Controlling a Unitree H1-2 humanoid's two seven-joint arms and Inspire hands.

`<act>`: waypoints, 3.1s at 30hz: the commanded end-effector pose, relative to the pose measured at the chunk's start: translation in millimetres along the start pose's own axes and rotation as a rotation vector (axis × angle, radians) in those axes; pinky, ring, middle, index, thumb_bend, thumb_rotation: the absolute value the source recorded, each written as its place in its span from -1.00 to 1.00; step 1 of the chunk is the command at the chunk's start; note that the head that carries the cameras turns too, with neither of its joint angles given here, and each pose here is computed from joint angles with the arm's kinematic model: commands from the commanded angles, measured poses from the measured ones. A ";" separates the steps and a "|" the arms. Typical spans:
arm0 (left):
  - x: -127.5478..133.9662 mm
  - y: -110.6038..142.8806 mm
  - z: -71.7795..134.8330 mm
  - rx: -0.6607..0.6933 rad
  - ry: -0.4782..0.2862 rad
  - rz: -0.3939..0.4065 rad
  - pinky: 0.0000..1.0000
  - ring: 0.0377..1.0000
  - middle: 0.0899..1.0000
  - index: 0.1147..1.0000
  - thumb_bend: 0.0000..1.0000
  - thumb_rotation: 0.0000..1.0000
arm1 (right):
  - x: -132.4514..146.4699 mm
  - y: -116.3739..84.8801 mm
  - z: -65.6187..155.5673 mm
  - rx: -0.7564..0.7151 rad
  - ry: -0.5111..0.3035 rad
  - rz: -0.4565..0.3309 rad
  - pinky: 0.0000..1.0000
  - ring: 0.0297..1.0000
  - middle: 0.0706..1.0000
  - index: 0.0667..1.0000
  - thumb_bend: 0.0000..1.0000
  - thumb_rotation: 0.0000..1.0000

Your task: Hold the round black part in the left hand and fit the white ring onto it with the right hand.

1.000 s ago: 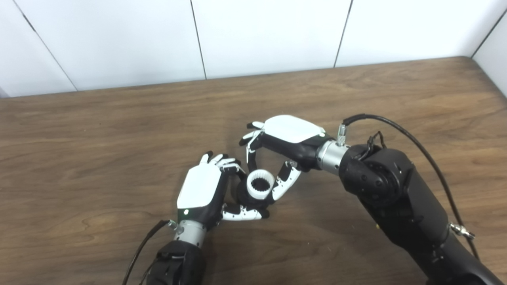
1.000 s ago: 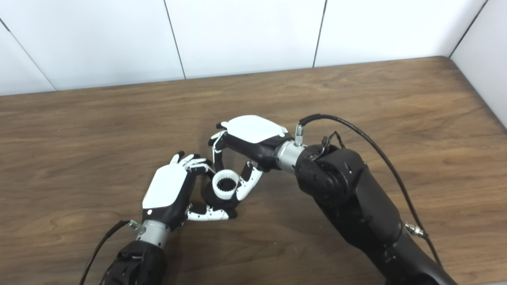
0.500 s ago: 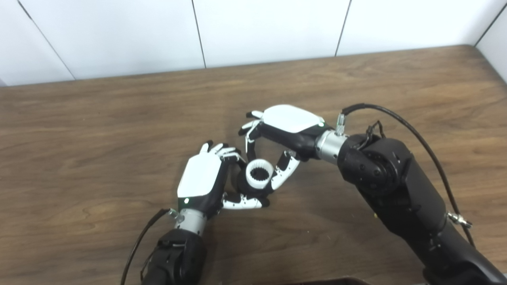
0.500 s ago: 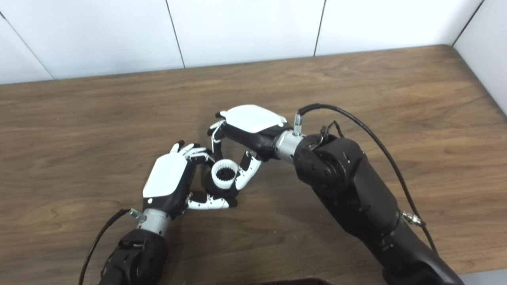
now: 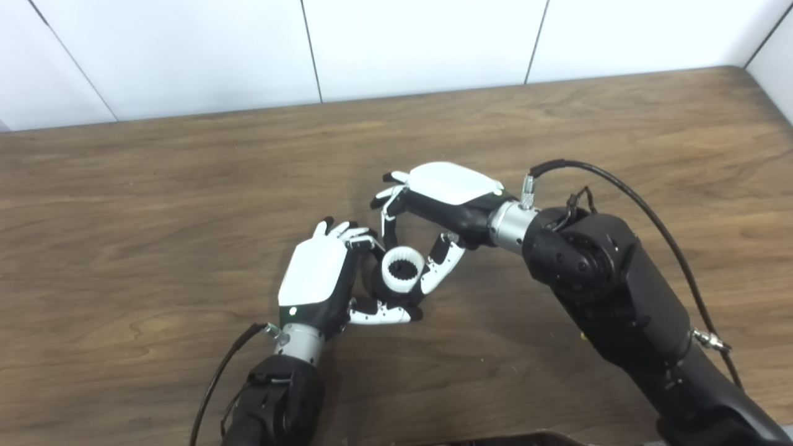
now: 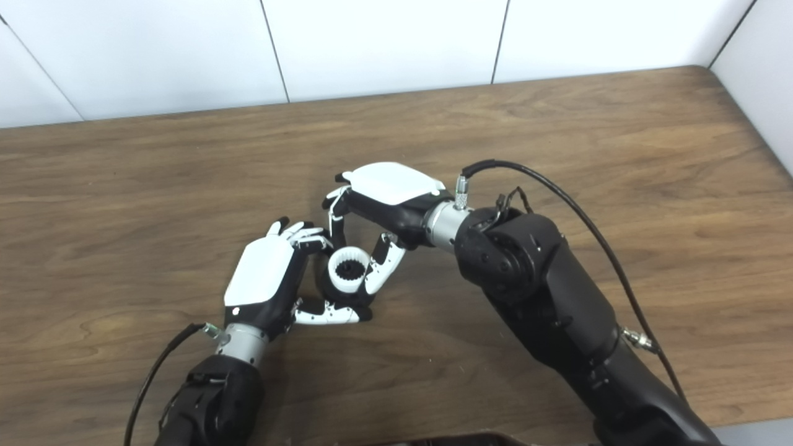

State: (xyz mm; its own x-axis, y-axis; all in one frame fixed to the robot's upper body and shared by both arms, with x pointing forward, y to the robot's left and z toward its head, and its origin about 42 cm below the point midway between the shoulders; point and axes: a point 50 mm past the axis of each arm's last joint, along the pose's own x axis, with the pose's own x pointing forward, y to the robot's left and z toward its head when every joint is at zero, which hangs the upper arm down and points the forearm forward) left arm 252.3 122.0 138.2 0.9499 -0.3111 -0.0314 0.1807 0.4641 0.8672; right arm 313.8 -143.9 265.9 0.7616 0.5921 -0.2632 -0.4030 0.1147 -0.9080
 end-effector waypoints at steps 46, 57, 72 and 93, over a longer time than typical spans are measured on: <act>2.6 -0.3 7.9 -0.004 -0.015 -0.020 1.00 0.80 0.58 -0.17 0.05 -0.89 | 7.9 -11.2 3.9 -0.025 -0.024 -0.072 0.91 0.99 0.72 -0.10 0.05 -0.73; 1.9 0.4 7.1 0.000 -0.017 -0.019 1.00 0.80 0.56 -0.17 0.05 -0.89 | 6.3 -15.8 -4.3 -0.035 -0.011 -0.069 0.90 0.99 0.70 -0.10 0.05 -0.74; 1.4 2.5 6.2 0.001 -0.012 -0.024 1.00 0.80 0.57 -0.17 0.05 -0.89 | 7.7 -7.1 -2.0 -0.001 -0.009 -0.065 0.91 0.98 0.70 -0.10 0.05 -0.73; 2.8 1.3 9.3 -0.001 -0.016 -0.016 1.00 0.79 0.57 -0.17 0.05 -0.89 | 8.2 -2.8 0.3 -0.031 -0.019 -0.057 0.92 0.98 0.69 -0.09 0.05 -0.71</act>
State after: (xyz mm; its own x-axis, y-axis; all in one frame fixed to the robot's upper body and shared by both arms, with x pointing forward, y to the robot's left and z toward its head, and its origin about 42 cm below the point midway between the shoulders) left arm 253.1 119.2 140.0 0.9484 -0.3148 -0.0387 0.1899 0.4658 0.8643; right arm 318.6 -141.6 252.1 0.7688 0.5818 -0.2654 -0.4082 0.1270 -0.9040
